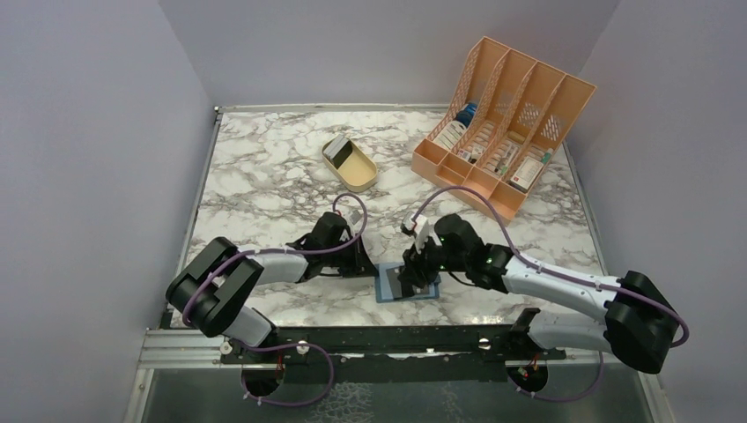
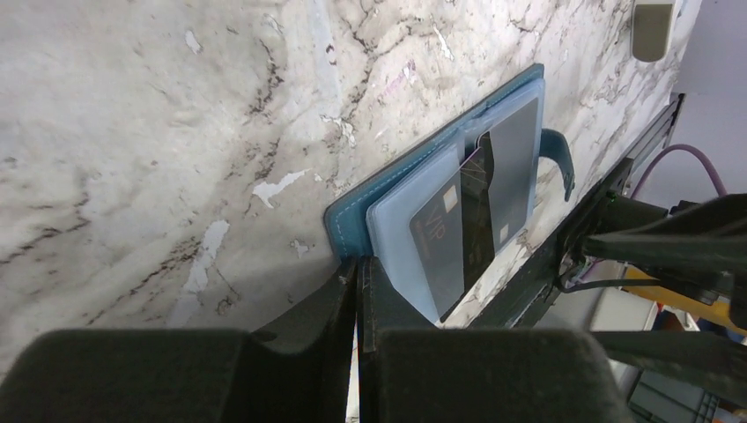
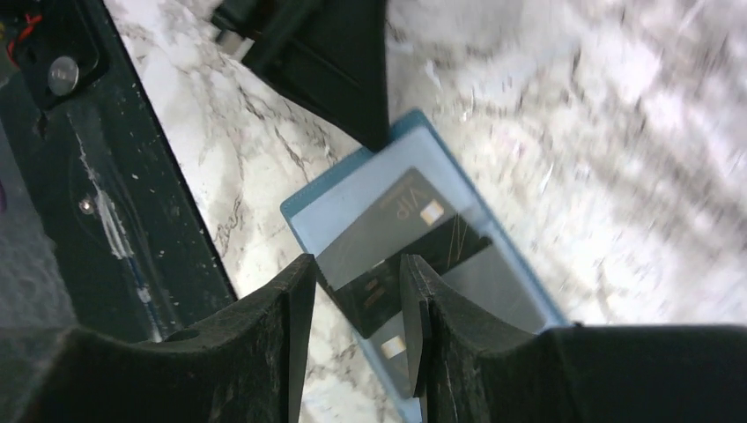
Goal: Put the credit cards into the card holder
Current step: Insert the credit card into the card holder, then adjust the credit card in the card holder.
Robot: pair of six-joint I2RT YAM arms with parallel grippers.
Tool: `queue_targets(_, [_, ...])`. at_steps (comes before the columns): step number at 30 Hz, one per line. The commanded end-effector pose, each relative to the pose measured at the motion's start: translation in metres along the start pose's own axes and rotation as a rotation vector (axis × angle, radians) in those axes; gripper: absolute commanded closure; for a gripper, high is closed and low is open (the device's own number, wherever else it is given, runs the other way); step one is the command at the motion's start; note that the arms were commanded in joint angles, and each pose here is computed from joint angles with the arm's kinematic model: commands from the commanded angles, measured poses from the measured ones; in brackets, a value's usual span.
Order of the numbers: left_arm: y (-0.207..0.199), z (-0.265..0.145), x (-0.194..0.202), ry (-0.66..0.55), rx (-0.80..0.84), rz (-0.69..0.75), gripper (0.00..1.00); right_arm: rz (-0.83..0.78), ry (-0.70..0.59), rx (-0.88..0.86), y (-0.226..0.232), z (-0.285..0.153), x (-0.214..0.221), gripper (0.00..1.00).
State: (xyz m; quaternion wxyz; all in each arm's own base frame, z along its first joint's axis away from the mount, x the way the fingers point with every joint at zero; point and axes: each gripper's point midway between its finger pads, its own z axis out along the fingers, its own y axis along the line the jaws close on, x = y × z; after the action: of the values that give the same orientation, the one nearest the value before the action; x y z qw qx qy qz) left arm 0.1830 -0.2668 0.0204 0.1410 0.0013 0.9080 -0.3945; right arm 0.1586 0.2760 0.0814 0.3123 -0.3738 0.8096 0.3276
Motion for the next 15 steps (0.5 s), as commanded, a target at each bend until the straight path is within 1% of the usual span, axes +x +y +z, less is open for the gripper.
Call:
queue_targets(1, [0.008, 0.001, -0.009, -0.004, -0.006, -0.003, 0.92, -0.424, -0.101, -0.095, 0.015, -0.003, -0.037, 0.58])
queue_targets(2, [0.007, 0.001, -0.011, -0.003, 0.001, -0.008, 0.92, -0.478, -0.091, -0.099, 0.013, -0.002, -0.034, 0.57])
queue_targets(4, [0.003, 0.001, -0.013, -0.001, 0.014, -0.007, 0.92, -0.608, -0.017, -0.104, 0.008, 0.001, -0.017, 0.57])
queue_targets(7, [0.001, 0.001, -0.014, 0.0, 0.023, -0.003, 0.92, -0.676, 0.108, -0.11, 0.003, 0.006, 0.007, 0.57])
queue_targets(8, [0.001, 0.001, -0.013, 0.003, 0.023, -0.003, 0.92, -0.686, 0.127, -0.123, 0.004, 0.007, 0.013, 0.57])
queue_targets(12, [0.001, 0.001, -0.01, 0.016, 0.031, -0.001, 0.92, -0.751, 0.109, -0.14, 0.017, 0.017, 0.019, 0.55])
queue_targets(15, [-0.001, 0.0, -0.008, 0.022, 0.04, -0.001, 0.92, -0.784, 0.113, -0.118, 0.018, 0.026, 0.022, 0.54])
